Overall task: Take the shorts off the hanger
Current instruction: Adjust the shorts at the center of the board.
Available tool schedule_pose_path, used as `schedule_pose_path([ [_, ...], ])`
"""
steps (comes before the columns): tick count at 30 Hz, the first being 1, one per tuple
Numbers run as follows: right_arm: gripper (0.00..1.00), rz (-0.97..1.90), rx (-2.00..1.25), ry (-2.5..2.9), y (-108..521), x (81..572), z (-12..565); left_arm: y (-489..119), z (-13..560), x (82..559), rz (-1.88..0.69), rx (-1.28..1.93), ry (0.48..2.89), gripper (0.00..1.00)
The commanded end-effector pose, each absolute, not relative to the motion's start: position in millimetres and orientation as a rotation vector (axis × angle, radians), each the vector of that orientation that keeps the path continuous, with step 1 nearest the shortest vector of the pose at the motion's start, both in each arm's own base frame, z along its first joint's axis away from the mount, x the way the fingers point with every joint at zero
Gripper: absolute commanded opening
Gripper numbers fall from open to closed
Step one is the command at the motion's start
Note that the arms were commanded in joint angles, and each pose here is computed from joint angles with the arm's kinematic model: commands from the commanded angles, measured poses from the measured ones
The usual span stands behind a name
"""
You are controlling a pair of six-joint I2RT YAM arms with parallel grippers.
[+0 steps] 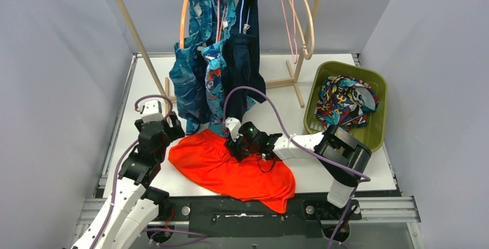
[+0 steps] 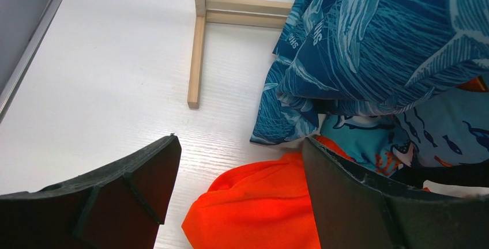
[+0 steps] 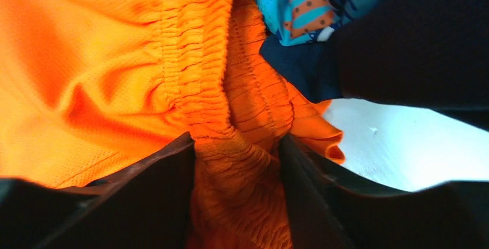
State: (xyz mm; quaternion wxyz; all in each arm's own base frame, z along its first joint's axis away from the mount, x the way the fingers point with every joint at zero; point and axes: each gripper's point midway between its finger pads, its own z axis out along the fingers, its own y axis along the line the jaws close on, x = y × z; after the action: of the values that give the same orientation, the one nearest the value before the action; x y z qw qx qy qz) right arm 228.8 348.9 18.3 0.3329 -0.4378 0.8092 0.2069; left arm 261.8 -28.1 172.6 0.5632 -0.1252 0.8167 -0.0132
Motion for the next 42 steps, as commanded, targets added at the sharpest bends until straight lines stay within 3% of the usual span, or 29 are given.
schedule_pose_path([
  [1, 0.36, 0.403, -1.165, 2.294, 299.9, 200.5, -30.1, -29.7, 191.4, 269.3, -0.058, -0.300, 1.860, 0.77],
  [3, 0.17, 0.408, -1.121, 2.265, 297.2, 199.4, -18.5, -29.9, 190.9, 269.8, -0.057, -0.300, 1.864, 0.77],
  [5, 0.09, 0.411, -1.094, 2.223, 294.9, 199.1, -4.2, -30.3, 189.6, 270.1, -0.055, -0.297, 1.869, 0.77],
  [19, 0.04, 0.552, -0.927, 1.532, 278.2, 194.4, 204.2, -29.4, 189.2, 271.0, -0.053, -0.300, 1.871, 0.77],
  [28, 0.00, 0.473, -0.578, 1.429, 221.6, 207.8, 307.2, -28.6, 189.7, 271.0, -0.056, -0.301, 1.868, 0.77],
  [31, 0.01, 0.299, -0.383, 1.544, 183.6, 226.9, 300.9, -28.3, 190.2, 271.1, -0.056, -0.302, 1.866, 0.77],
  [34, 0.06, 0.198, -0.456, 1.696, 179.3, 227.2, 252.7, -28.5, 190.6, 271.1, -0.058, -0.302, 1.865, 0.77],
  [36, 0.07, 0.256, -0.521, 1.832, 191.4, 214.7, 214.0, -28.5, 190.9, 271.0, -0.058, -0.302, 1.864, 0.77],
  [42, 0.13, 0.622, -0.286, 2.253, 229.6, 165.4, 120.5, -27.3, 190.9, 270.7, -0.056, -0.306, 1.860, 0.77],
])
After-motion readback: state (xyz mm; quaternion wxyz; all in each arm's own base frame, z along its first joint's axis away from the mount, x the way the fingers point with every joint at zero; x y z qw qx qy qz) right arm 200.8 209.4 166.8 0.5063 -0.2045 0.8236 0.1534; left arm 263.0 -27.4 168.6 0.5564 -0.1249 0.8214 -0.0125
